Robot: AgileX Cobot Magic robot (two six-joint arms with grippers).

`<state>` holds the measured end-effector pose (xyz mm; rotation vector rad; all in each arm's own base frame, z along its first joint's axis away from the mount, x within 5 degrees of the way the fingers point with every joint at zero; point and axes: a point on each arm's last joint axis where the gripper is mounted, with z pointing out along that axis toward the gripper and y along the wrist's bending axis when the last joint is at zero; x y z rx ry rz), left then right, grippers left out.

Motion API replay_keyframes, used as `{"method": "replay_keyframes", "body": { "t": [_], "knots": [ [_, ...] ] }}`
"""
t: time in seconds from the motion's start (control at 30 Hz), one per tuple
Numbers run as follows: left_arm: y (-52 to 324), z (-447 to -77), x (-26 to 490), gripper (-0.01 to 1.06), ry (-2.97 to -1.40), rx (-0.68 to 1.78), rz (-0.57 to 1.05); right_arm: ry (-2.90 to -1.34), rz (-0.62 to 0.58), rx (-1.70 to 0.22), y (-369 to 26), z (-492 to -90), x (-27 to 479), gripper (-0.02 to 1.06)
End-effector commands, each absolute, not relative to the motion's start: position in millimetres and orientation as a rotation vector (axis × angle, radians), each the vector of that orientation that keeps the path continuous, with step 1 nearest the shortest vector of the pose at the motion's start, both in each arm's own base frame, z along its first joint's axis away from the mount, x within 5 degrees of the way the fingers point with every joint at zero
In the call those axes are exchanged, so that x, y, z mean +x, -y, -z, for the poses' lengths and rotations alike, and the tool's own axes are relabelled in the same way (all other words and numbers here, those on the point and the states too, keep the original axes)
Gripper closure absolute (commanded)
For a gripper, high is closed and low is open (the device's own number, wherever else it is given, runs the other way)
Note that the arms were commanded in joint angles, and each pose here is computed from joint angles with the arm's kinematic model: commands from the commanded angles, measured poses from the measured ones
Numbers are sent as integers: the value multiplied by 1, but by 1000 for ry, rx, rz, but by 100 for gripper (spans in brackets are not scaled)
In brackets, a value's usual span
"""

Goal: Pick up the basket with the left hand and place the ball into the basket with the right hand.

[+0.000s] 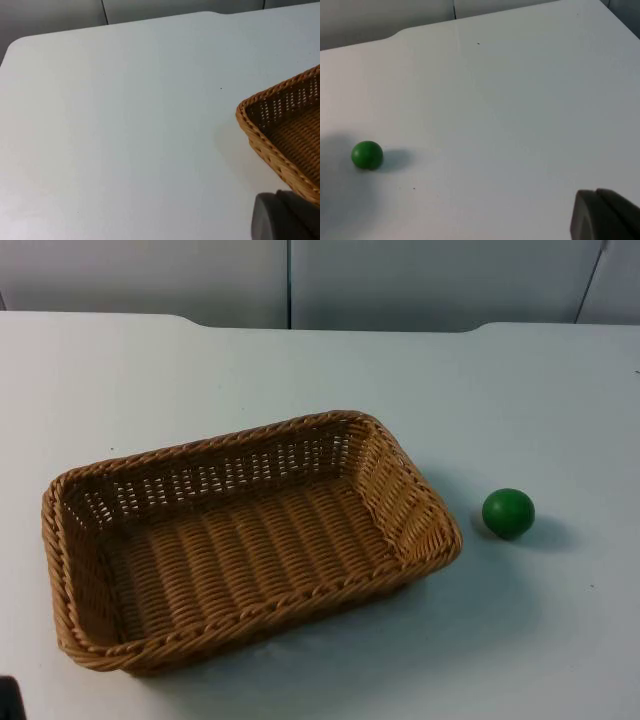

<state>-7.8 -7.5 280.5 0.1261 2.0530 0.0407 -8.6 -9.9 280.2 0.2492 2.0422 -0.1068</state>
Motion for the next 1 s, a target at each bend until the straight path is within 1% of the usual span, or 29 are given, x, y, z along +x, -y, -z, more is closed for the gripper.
{"method": "replay_keyframes", "body": {
  "t": [0.0,0.07,0.1,0.13,0.2,0.23,0.27,0.3,0.33,0.37,0.4,0.47,0.57,0.6,0.7,0.77,0.8,0.87,0.97],
  "knots": [
    [8,-280,-7,105,-2043,134,-25,-2033,115,255,10,-279,-8,105],
    [9,-280,-8,105,-2041,142,-8,-2033,115,255,10,-279,-8,105],
    [11,-280,-8,105,-2037,143,31,-2033,115,255,10,-279,-8,105],
    [14,-283,-9,105,-2027,121,90,-2033,115,255,10,-279,-8,105],
    [25,-290,-6,105,-2052,115,278,-2033,115,255,10,-279,-8,105],
    [25,-290,-6,105,-2052,115,278,-2033,115,255,10,-279,-8,105],
    [31,-294,-2,105,-2070,115,373,-2033,115,255,10,-279,-8,105],
    [40,-299,9,105,-2112,102,534,-2033,115,255,10,-279,-8,105],
    [44,-301,19,105,-2146,83,621,-2033,115,255,10,-279,-8,105],
    [46,-302,27,105,-2184,65,675,-2033,115,255,10,-279,-8,105],
    [46,-302,27,105,-2184,65,675,-2033,115,255,10,-279,-8,105],
    [47,-299,50,105,-2278,15,742,-2033,115,255,10,-279,-8,105],
    [46,-290,84,105,-2401,-19,760,-2033,115,255,10,-279,-8,105],
    [46,-290,84,105,-2401,-19,760,-2033,115,255,10,-279,-8,105],
    [46,-275,115,105,-2524,-79,809,-2033,115,255,10,-279,-8,105],
    [48,-263,134,105,-2589,-110,880,-2033,115,255,10,-279,-8,105],
    [48,-263,134,105,-2589,-110,880,-2033,115,255,10,-279,-8,105],
    [51,-250,154,105,-2631,-118,952,-2033,115,255,10,-279,-8,105],
    [52,-238,169,105,-2654,-124,993,-2033,115,255,10,-279,-8,105]
  ]
}}
